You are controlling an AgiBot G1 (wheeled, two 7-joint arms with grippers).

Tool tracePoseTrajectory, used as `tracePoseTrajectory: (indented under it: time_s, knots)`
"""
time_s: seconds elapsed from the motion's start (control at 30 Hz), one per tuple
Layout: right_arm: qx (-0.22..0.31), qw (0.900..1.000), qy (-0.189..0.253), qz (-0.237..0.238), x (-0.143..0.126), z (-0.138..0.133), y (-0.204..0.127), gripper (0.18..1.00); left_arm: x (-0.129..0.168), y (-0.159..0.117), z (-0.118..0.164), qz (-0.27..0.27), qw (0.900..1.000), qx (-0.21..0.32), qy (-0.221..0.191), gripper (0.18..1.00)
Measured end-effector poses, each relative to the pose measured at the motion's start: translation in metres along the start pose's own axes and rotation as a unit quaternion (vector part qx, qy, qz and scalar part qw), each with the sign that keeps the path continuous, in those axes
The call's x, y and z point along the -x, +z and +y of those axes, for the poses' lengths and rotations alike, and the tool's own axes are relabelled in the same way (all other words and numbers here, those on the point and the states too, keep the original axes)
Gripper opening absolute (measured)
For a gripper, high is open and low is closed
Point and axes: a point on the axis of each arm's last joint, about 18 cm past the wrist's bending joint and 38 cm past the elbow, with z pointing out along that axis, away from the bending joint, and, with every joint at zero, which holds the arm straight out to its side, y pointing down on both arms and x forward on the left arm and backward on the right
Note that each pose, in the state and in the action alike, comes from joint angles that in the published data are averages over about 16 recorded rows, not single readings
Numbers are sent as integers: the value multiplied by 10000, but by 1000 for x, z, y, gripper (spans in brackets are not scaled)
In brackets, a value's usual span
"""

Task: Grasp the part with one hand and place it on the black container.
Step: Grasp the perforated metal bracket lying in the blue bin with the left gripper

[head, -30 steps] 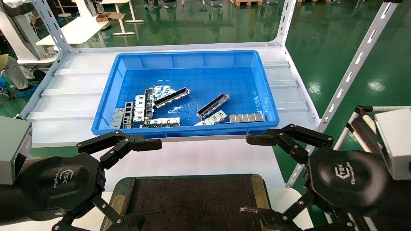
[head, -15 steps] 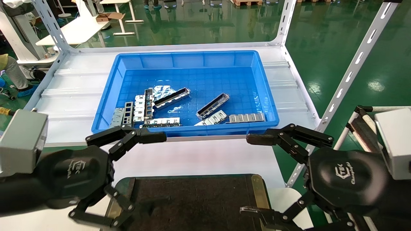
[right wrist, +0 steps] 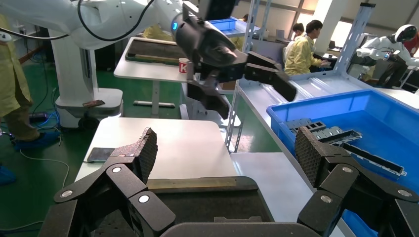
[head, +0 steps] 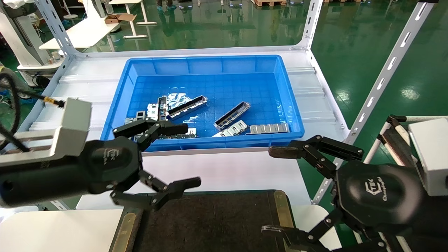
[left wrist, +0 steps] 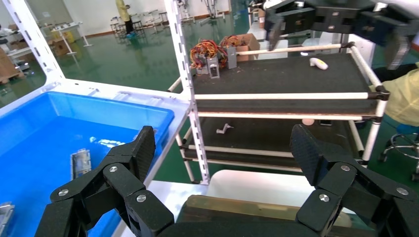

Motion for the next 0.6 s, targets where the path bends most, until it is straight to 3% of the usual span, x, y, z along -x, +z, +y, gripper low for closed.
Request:
tracePoseTrajectory:
  time_s: [0.6]
  knots:
    - [0, 10000, 0, 0, 0, 0, 0, 1001, 66, 56, 23, -782, 9969, 99, -28, 1001]
